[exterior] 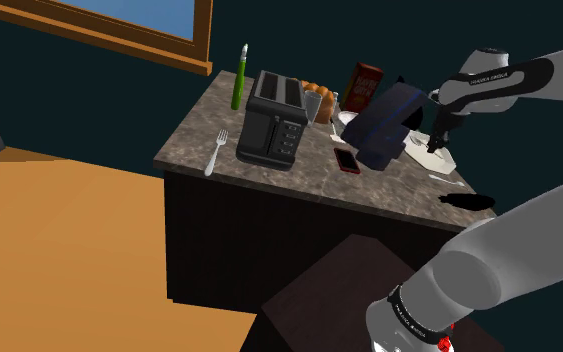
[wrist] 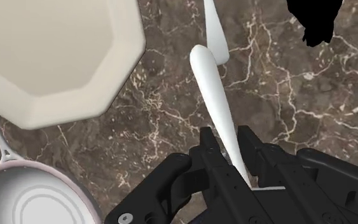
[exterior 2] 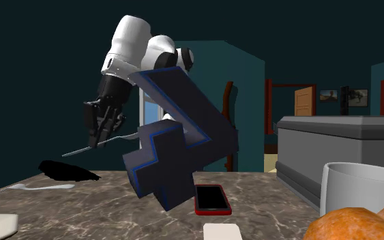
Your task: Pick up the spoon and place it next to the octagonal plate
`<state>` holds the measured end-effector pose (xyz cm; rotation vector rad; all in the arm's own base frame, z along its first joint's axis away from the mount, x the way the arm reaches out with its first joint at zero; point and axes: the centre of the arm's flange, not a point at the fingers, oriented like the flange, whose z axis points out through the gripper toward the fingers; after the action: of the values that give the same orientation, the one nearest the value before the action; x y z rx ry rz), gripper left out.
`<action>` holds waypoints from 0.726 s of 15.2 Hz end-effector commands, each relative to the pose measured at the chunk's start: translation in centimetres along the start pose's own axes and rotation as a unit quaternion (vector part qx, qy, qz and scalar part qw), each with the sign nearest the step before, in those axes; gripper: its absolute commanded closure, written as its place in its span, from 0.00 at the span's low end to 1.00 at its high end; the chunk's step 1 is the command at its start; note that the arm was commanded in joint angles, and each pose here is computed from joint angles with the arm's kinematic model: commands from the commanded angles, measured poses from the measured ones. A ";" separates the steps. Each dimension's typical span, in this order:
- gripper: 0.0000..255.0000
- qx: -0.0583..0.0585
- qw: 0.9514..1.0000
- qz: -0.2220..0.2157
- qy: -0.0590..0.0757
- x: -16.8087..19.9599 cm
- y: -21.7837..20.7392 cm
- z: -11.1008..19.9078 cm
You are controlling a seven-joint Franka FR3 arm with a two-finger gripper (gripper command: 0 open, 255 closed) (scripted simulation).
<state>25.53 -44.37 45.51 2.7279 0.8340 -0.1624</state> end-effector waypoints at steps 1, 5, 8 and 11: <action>1.00 0.058 0.998 -0.008 -0.016 0.6 -2.0 2.6; 1.00 0.058 0.998 -0.008 -0.016 1.0 -2.5 4.6; 1.00 0.058 0.998 -0.008 -0.016 1.3 -2.9 6.1; 1.00 0.058 0.998 -0.008 -0.016 1.6 -3.2 7.6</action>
<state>24.88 -43.55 38.06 2.7990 0.8607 -0.2473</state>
